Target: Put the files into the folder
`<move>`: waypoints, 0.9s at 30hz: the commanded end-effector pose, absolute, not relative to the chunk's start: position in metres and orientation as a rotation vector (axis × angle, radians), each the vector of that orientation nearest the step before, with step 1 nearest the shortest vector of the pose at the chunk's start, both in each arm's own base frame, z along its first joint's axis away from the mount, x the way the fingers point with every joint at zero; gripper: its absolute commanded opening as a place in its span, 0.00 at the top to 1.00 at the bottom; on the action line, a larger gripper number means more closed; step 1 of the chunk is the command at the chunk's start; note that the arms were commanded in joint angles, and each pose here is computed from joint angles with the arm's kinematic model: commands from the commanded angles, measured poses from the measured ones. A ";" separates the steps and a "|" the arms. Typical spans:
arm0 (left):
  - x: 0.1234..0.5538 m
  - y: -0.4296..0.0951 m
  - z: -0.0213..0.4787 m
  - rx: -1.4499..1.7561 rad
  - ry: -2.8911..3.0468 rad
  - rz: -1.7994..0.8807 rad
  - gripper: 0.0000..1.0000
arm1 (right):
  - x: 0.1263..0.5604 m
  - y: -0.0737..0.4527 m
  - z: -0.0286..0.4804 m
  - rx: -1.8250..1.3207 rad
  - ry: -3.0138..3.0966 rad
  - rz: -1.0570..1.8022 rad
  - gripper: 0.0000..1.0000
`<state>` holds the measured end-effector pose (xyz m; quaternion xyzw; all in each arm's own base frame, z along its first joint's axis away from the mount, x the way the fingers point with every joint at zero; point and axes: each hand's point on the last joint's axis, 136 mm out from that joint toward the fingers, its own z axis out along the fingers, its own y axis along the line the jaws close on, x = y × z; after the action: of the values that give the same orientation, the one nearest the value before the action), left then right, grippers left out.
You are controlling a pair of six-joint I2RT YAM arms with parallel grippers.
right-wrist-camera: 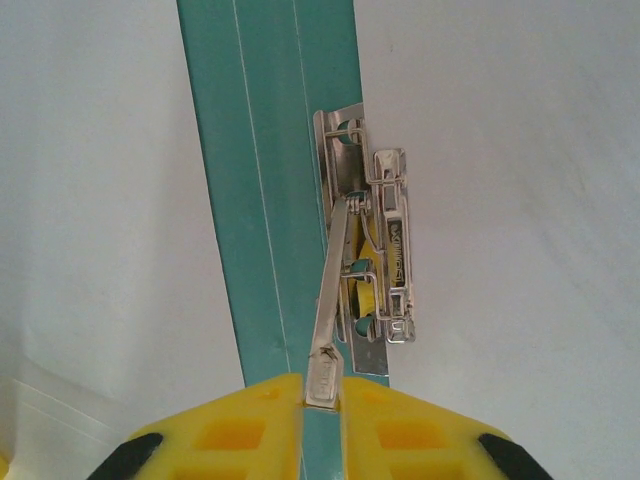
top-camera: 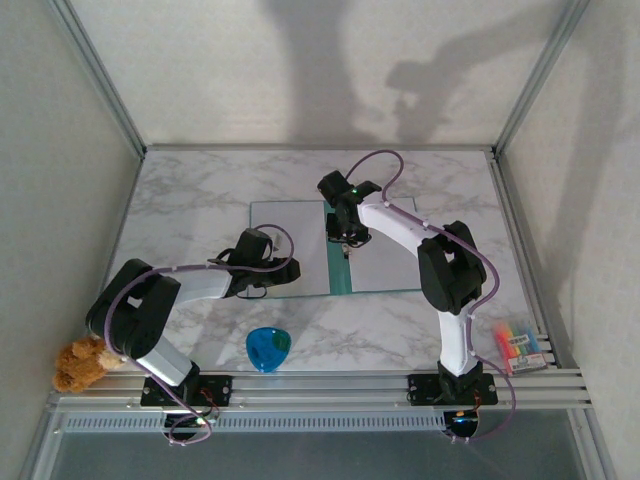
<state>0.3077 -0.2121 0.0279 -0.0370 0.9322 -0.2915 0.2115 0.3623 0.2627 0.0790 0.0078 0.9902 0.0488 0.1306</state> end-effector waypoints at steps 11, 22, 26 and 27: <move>0.285 -0.198 -0.011 -0.116 2.744 -0.690 0.45 | 0.350 0.254 0.066 -0.021 2.938 0.038 0.84; 0.285 -0.198 -0.012 -0.115 2.755 -0.683 0.45 | 0.344 0.244 0.064 -0.051 2.953 -0.026 0.86; 0.285 -0.197 -0.013 -0.116 2.759 -0.678 0.45 | 0.343 0.244 0.060 -0.054 2.958 -0.032 0.86; 0.284 -0.197 -0.014 -0.116 2.761 -0.676 0.45 | 0.343 0.244 0.060 -0.057 2.961 -0.030 0.87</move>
<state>0.3121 -0.2147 0.0275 -0.0327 0.9325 -0.2904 0.2122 0.3548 0.2528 0.0704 -0.0069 0.9934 0.0208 0.1124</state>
